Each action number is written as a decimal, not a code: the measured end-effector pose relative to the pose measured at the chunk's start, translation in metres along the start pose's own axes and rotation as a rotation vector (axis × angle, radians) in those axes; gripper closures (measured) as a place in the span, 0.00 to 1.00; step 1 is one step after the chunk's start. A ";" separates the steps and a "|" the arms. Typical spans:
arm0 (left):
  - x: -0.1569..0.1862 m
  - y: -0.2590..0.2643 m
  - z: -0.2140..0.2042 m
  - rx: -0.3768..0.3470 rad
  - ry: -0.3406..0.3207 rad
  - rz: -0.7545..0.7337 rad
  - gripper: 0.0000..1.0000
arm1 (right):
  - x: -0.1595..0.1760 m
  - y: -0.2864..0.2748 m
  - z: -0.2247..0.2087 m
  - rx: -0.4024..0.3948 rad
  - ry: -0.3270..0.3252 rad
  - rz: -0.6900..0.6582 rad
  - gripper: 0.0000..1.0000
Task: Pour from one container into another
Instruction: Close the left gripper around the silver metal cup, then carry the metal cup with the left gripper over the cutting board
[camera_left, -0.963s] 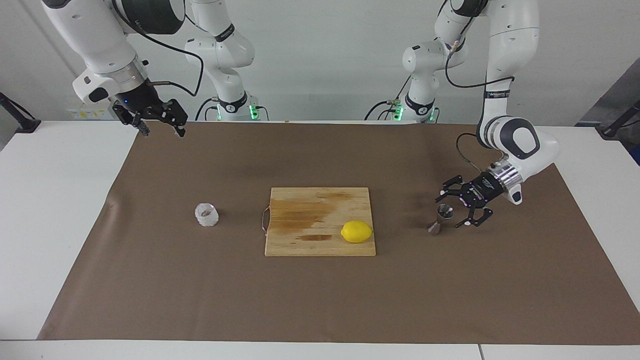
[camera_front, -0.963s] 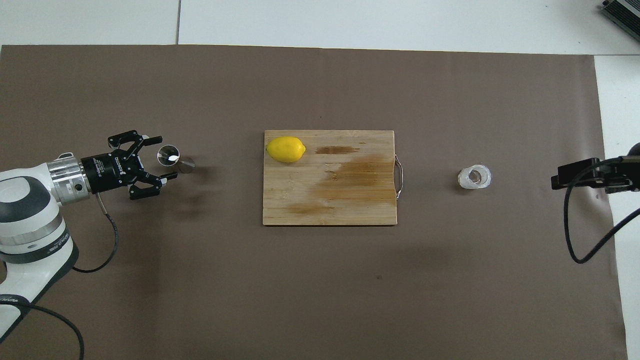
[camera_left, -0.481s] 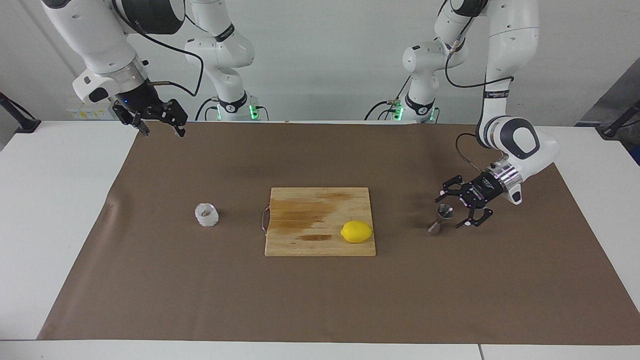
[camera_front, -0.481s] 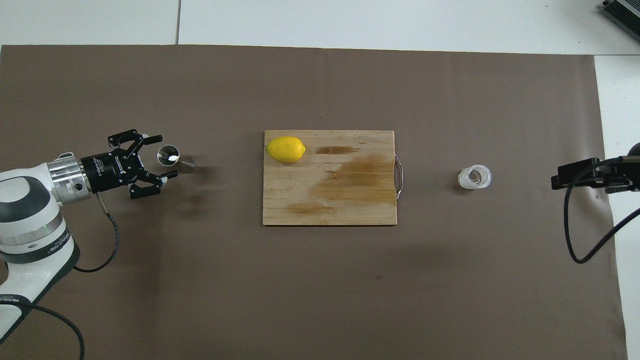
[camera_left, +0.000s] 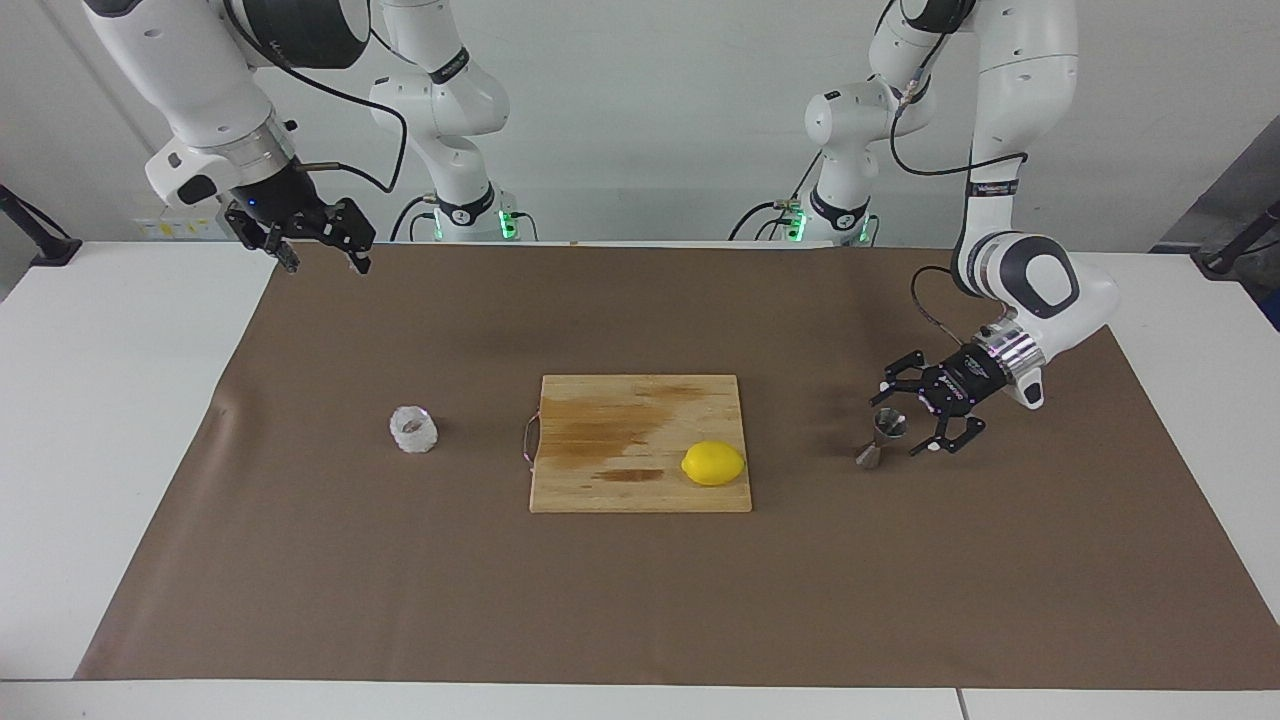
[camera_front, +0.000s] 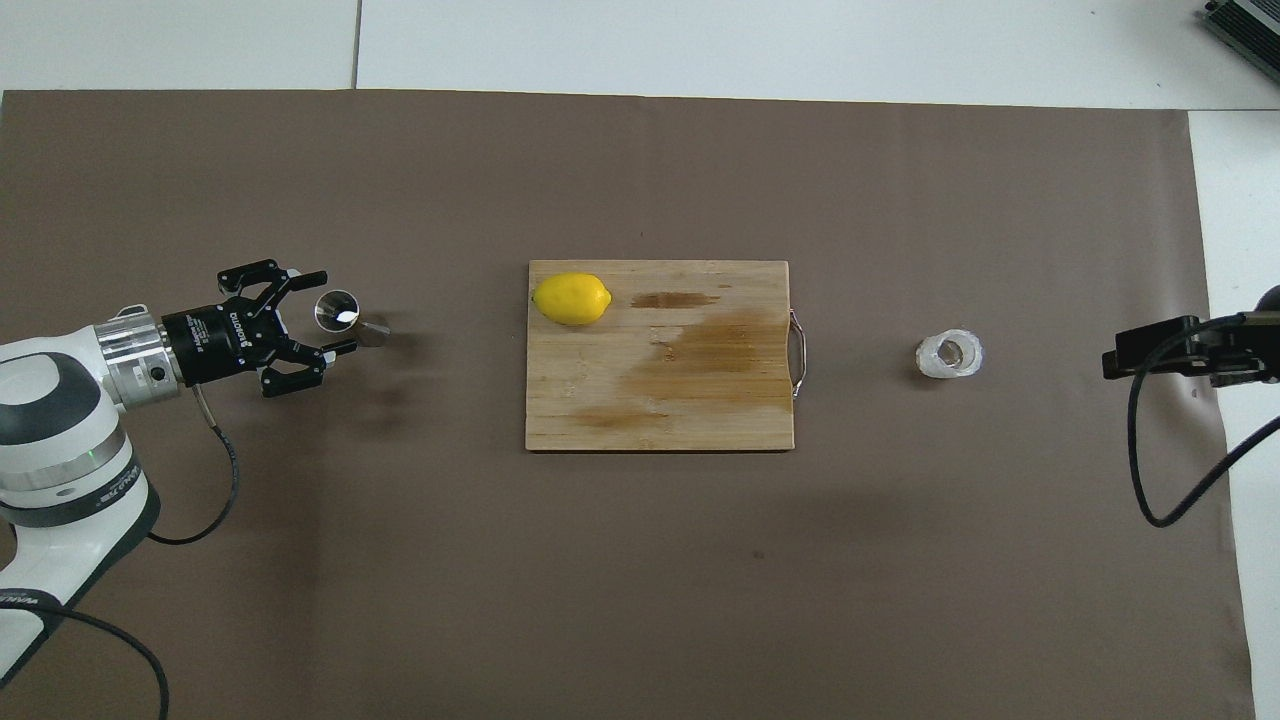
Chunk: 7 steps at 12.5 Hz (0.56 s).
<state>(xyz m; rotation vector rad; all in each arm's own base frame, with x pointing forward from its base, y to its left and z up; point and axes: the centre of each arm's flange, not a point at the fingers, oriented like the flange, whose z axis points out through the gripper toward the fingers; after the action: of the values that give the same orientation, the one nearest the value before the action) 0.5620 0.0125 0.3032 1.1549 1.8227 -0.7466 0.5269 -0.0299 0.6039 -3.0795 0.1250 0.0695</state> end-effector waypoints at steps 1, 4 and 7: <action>0.000 0.000 0.000 0.000 0.000 0.000 0.28 | 0.000 0.000 0.000 0.000 0.000 0.000 0.00; 0.000 0.000 0.000 0.000 0.000 0.000 0.51 | 0.000 0.000 0.000 0.000 0.000 0.000 0.00; -0.001 0.000 0.000 0.001 -0.002 0.002 0.51 | 0.000 0.000 0.000 0.000 0.000 0.000 0.00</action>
<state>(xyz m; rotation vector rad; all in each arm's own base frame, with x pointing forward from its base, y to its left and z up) 0.5620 0.0121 0.3043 1.1561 1.8195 -0.7475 0.5269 -0.0299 0.6039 -3.0795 0.1250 0.0695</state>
